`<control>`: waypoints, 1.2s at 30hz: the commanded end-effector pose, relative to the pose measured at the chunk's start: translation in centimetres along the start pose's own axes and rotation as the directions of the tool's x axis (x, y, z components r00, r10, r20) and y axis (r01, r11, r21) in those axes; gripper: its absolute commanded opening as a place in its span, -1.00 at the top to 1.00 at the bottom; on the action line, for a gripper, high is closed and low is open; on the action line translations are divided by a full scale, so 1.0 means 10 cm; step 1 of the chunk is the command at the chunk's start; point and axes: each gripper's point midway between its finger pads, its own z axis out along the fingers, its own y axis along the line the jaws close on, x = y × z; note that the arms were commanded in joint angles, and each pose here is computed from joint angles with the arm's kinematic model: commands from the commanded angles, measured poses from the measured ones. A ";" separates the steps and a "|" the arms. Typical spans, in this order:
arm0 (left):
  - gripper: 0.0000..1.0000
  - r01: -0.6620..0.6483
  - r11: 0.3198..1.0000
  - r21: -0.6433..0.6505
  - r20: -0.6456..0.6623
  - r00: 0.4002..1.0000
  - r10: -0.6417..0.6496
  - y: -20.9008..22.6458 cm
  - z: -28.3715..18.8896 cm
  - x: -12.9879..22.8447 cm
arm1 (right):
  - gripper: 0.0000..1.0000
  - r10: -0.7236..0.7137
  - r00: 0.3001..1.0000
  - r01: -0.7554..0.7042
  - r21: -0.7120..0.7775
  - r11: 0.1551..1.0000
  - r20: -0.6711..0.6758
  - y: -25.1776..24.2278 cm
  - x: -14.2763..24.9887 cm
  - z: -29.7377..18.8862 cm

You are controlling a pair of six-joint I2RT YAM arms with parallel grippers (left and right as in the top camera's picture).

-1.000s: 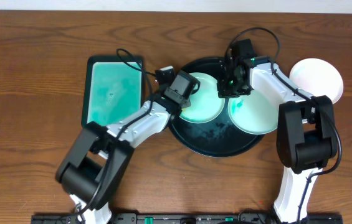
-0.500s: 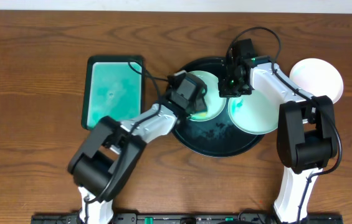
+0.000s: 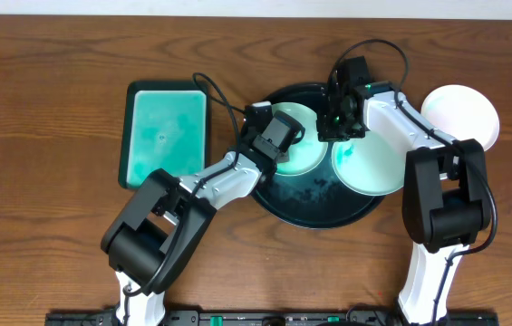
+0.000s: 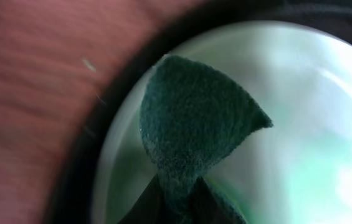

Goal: Clean dirty plates on tray and stack at the side
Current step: 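Scrub the back plate with the sponge while right gripper holds it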

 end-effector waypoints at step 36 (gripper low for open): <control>0.85 0.018 0.927 0.375 -0.068 0.998 0.009 -0.25 0.29 -0.14 | 0.97 -0.026 0.998 0.022 0.064 0.998 0.055 -0.11 -0.13 -0.09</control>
